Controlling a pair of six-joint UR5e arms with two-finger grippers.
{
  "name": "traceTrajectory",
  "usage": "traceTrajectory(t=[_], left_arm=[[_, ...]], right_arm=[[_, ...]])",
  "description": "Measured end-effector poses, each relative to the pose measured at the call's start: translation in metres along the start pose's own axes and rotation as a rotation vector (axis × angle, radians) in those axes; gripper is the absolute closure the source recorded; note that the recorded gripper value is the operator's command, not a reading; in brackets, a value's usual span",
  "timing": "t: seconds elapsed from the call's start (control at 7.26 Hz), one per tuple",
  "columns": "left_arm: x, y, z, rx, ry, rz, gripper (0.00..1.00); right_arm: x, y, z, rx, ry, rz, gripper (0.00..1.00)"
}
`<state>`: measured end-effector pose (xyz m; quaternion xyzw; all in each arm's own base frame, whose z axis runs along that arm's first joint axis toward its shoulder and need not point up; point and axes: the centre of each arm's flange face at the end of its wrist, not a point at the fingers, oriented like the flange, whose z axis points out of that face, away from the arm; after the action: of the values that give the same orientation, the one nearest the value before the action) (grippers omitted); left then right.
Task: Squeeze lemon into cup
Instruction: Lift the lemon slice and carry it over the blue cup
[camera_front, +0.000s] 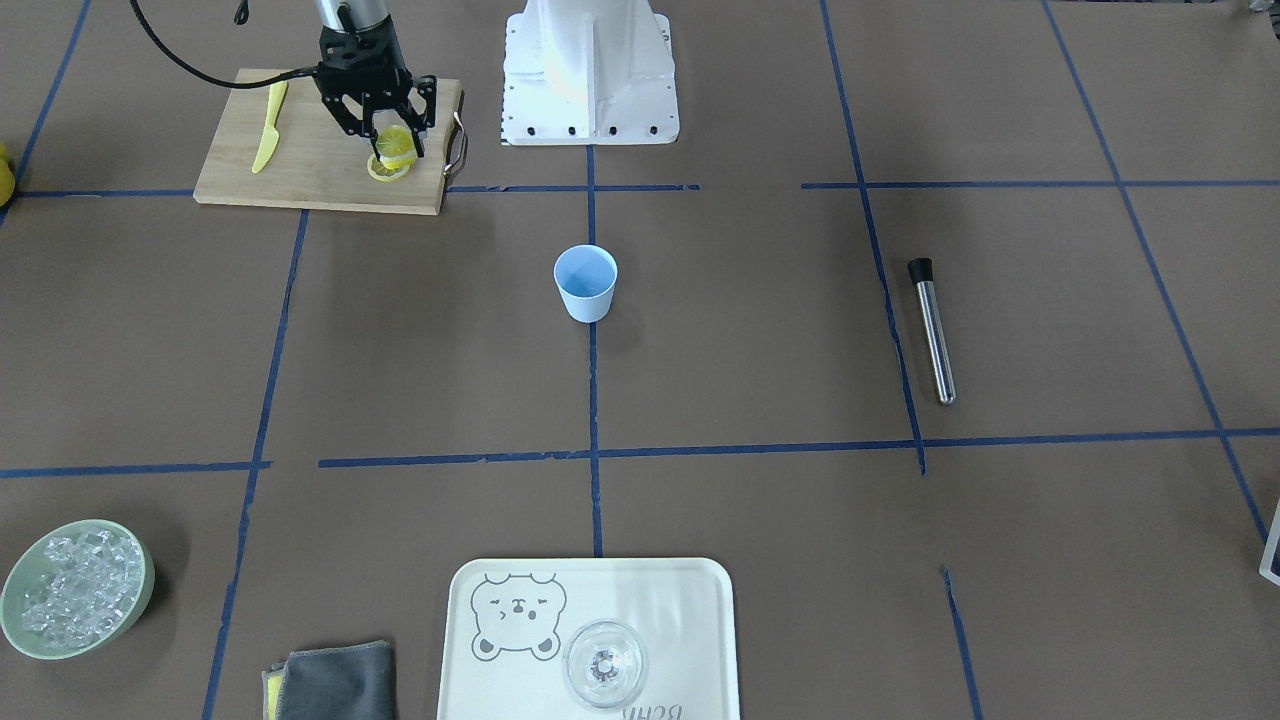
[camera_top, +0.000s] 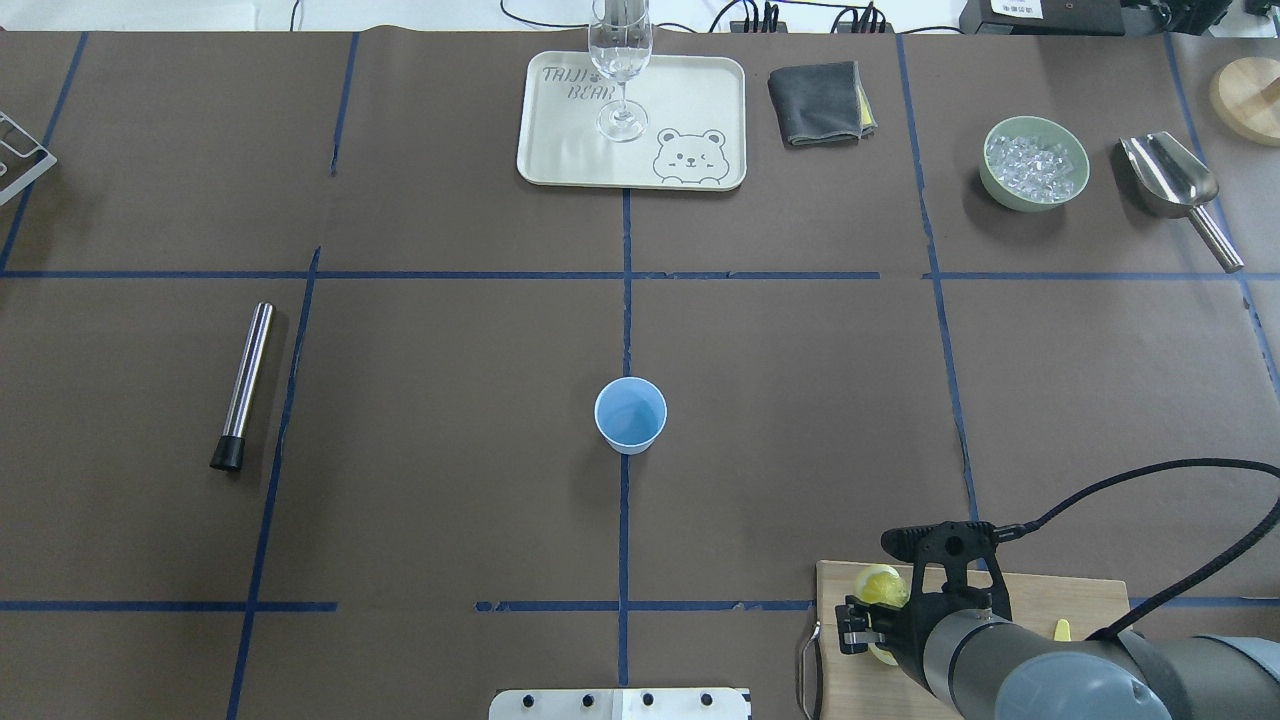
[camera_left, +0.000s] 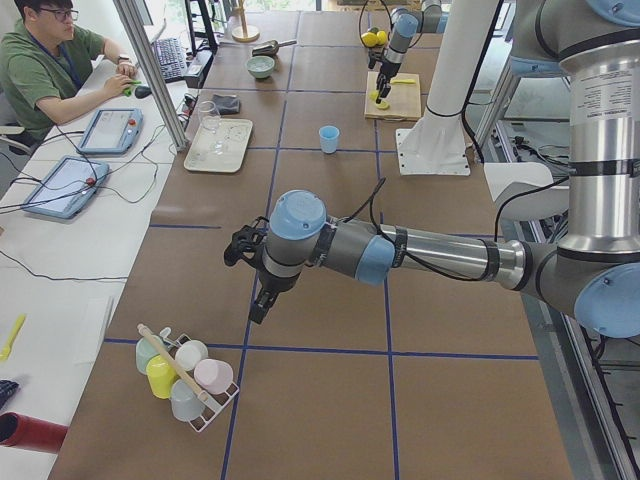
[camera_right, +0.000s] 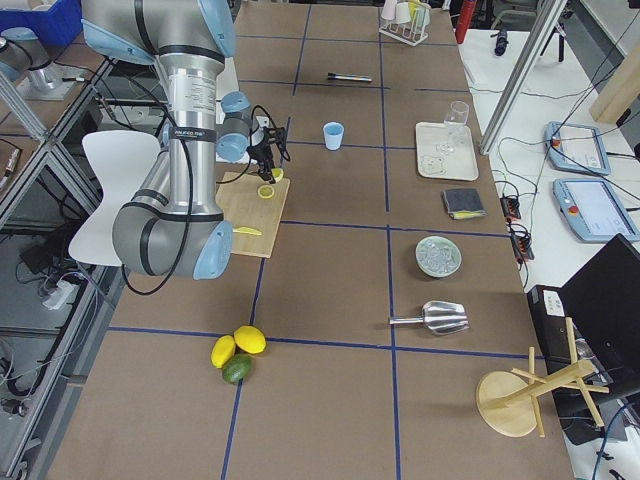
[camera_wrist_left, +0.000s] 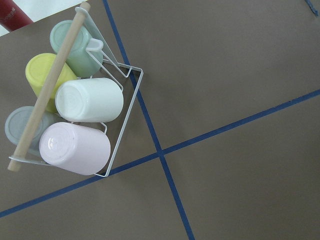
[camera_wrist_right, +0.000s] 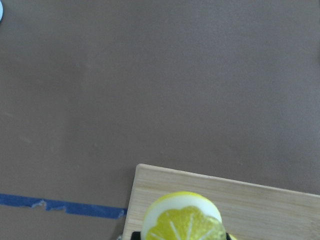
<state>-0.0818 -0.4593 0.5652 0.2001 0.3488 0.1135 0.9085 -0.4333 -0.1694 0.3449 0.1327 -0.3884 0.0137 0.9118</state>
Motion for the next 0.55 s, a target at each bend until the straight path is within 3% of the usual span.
traceTrajectory(t=[0.55], left_arm=[[0.000,0.001,0.001,-0.001,0.000,-0.001,0.00]], right_arm=[[-0.037,-0.056,-0.014,0.007,0.006,0.016,1.00]])
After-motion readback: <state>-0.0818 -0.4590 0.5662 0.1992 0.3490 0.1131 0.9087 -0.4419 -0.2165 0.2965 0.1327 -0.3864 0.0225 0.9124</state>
